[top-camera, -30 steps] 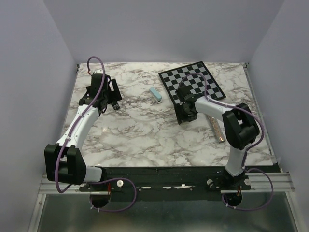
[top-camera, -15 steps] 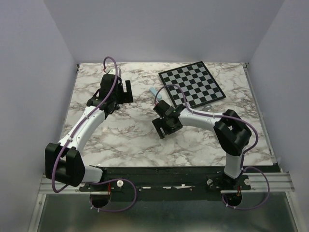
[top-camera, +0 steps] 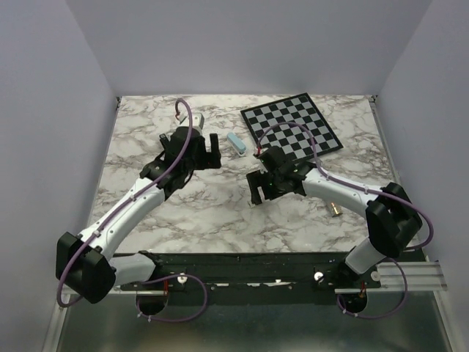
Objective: Load the staples into the stapler
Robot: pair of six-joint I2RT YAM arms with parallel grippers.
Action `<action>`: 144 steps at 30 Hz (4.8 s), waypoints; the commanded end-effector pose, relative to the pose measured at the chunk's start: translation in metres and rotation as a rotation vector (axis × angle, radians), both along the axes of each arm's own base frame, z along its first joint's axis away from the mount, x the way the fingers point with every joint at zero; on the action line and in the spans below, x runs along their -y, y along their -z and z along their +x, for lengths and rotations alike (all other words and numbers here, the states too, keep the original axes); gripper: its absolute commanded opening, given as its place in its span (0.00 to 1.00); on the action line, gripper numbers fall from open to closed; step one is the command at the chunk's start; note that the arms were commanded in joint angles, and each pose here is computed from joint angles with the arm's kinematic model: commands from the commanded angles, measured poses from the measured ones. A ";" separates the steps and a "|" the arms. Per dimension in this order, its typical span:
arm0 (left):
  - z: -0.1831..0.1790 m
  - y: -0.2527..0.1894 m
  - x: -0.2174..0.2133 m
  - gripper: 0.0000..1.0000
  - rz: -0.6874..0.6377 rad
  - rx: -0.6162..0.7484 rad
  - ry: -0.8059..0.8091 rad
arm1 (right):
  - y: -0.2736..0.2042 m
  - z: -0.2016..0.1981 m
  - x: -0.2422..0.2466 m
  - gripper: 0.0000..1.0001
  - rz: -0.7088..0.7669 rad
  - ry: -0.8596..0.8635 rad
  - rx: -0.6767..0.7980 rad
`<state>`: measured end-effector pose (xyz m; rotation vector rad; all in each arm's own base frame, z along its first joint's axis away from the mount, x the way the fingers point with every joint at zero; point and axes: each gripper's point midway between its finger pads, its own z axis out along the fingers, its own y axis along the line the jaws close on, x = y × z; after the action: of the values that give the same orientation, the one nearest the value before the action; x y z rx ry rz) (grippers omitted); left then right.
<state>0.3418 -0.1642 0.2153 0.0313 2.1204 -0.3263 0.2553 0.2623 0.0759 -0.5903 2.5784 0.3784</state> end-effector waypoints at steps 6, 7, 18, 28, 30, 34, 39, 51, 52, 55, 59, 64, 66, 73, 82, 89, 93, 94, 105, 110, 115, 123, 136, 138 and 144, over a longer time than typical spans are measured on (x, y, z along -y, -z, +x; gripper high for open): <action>-0.069 0.044 0.047 0.99 -0.234 -0.096 -0.024 | 0.028 0.004 -0.008 0.78 0.236 -0.008 -0.090; -0.078 0.049 0.056 0.99 -0.247 -0.107 -0.003 | 0.031 0.007 -0.006 0.76 0.245 0.002 -0.094; -0.103 0.103 0.071 0.98 -0.364 -0.210 -0.093 | 0.053 0.014 -0.012 0.64 0.330 0.021 -0.137; -0.106 0.131 0.074 0.98 -0.392 -0.252 -0.119 | 0.056 0.008 -0.008 0.63 0.358 0.033 -0.168; -0.103 0.128 0.079 0.98 -0.410 -0.244 -0.110 | 0.057 0.008 -0.007 0.62 0.359 0.034 -0.170; -0.102 0.130 0.081 0.98 -0.407 -0.249 -0.106 | 0.055 0.009 -0.004 0.61 0.362 0.043 -0.159; -0.102 0.132 0.084 0.98 -0.412 -0.252 -0.098 | 0.048 0.010 -0.007 0.59 0.398 0.035 -0.133; -0.099 0.141 0.096 0.95 -0.409 -0.277 -0.077 | 0.040 0.005 -0.009 0.49 0.466 0.036 -0.112; -0.099 0.141 0.097 0.94 -0.409 -0.280 -0.076 | 0.039 0.005 -0.009 0.47 0.472 0.038 -0.109; -0.099 0.145 0.101 0.90 -0.407 -0.288 -0.068 | 0.039 0.004 -0.010 0.43 0.487 0.045 -0.107; -0.097 0.146 0.106 0.84 -0.415 -0.294 -0.061 | 0.038 0.003 -0.010 0.37 0.513 0.055 -0.110; -0.096 0.150 0.112 0.77 -0.420 -0.303 -0.053 | 0.038 0.004 -0.009 0.28 0.542 0.064 -0.100; -0.097 0.153 0.113 0.77 -0.423 -0.311 -0.055 | 0.037 0.005 -0.008 0.23 0.553 0.070 -0.097; -0.100 0.158 0.117 0.70 -0.432 -0.331 -0.047 | 0.033 0.005 -0.006 0.13 0.563 0.073 -0.083; -0.100 0.164 0.119 0.51 -0.424 -0.349 -0.046 | 0.034 0.005 -0.009 0.09 0.575 0.067 -0.090; -0.100 0.170 0.121 0.47 -0.403 -0.378 -0.061 | 0.036 0.004 -0.010 0.09 0.579 0.063 -0.098; -0.100 0.174 0.121 0.46 -0.390 -0.392 -0.067 | 0.036 0.003 -0.011 0.09 0.585 0.059 -0.101; -0.100 0.175 0.120 0.41 -0.388 -0.395 -0.070 | 0.035 0.003 -0.011 0.09 0.587 0.058 -0.102; -0.103 0.180 0.114 0.33 -0.381 -0.411 -0.107 | 0.038 0.003 -0.011 0.09 0.587 0.057 -0.107; -0.103 0.182 0.112 0.27 -0.373 -0.422 -0.119 | 0.038 0.003 -0.011 0.09 0.588 0.059 -0.111; -0.104 0.185 0.113 0.22 -0.365 -0.431 -0.121 | 0.039 0.002 -0.013 0.09 0.590 0.054 -0.119; -0.102 0.183 0.117 0.23 -0.363 -0.427 -0.099 | 0.038 0.001 -0.015 0.10 0.601 0.036 -0.121; -0.101 0.180 0.129 0.24 -0.374 -0.435 -0.045 | 0.038 -0.003 -0.020 0.23 0.635 0.017 -0.147; -0.101 0.179 0.131 0.24 -0.374 -0.435 -0.039 | 0.038 -0.004 -0.021 0.23 0.639 0.014 -0.150; -0.102 0.178 0.133 0.24 -0.377 -0.438 -0.030 | 0.042 -0.005 -0.022 0.24 0.642 0.010 -0.165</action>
<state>0.2393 -0.2823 0.0300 -0.3494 2.4490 -0.7029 0.2597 0.2785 0.0368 -0.2895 2.3976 1.1571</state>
